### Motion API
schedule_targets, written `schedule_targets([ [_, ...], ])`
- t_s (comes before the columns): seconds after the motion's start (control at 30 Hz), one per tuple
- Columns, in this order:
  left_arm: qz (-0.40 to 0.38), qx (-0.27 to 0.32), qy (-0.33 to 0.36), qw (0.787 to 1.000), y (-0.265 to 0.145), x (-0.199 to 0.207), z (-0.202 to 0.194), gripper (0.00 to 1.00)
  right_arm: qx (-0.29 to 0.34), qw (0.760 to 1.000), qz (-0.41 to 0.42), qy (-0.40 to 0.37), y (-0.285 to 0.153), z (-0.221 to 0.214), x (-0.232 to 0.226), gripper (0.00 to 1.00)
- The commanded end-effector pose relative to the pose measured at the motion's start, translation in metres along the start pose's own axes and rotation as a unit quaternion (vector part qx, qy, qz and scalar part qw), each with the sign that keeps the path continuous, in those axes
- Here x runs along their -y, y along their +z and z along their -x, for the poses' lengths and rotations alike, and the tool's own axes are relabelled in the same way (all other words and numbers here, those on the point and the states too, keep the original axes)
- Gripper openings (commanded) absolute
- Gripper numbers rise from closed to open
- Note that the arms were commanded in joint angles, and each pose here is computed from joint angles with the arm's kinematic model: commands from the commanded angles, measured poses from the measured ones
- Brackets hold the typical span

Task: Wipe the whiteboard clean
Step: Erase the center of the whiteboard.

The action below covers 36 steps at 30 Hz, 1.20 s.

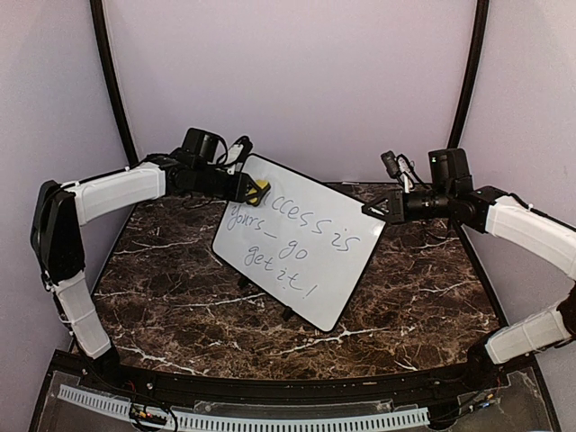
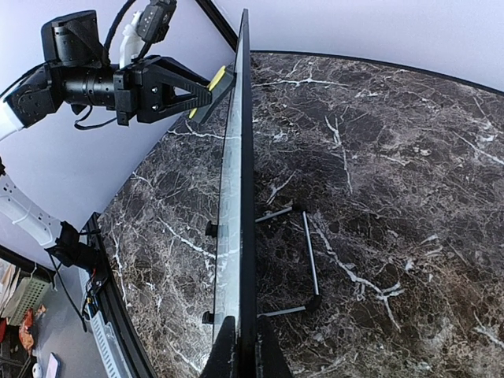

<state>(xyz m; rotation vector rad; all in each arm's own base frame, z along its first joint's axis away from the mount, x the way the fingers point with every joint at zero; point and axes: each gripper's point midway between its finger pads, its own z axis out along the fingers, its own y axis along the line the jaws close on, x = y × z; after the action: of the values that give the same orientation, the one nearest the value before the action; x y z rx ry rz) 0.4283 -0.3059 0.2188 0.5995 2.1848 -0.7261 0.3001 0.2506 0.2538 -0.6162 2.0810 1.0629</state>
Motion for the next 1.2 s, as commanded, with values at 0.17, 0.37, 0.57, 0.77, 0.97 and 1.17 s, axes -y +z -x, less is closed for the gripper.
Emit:
schedule_targets([
  [0.17, 0.001, -0.055, -0.027, 0.998, -0.001, -0.003, -0.060, 0.12, 0.017, 0.994, 0.047, -0.097, 0.003, 0.014, -0.029, 0.00],
  [0.37, -0.004, -0.046, -0.022, 0.999, 0.001, 0.000, -0.053, 0.12, 0.017, 0.994, 0.047, -0.096, 0.003, 0.014, -0.029, 0.00],
  [0.57, -0.005, -0.016, -0.006, 1.000, 0.005, 0.003, -0.016, 0.12, 0.017, 0.994, 0.047, -0.097, 0.003, 0.013, -0.030, 0.00],
  [0.77, -0.004, -0.010, 0.001, 1.000, 0.008, 0.003, -0.003, 0.12, 0.017, 0.994, 0.046, -0.097, 0.002, 0.014, -0.030, 0.00],
  [0.97, -0.004, -0.040, -0.012, 0.999, 0.007, 0.001, -0.035, 0.12, 0.016, 0.994, 0.048, -0.097, 0.004, 0.014, -0.030, 0.00],
  [1.17, 0.007, -0.072, -0.009, 0.997, 0.001, 0.002, -0.070, 0.12, 0.015, 0.994, 0.049, -0.097, 0.005, 0.015, -0.029, 0.00],
])
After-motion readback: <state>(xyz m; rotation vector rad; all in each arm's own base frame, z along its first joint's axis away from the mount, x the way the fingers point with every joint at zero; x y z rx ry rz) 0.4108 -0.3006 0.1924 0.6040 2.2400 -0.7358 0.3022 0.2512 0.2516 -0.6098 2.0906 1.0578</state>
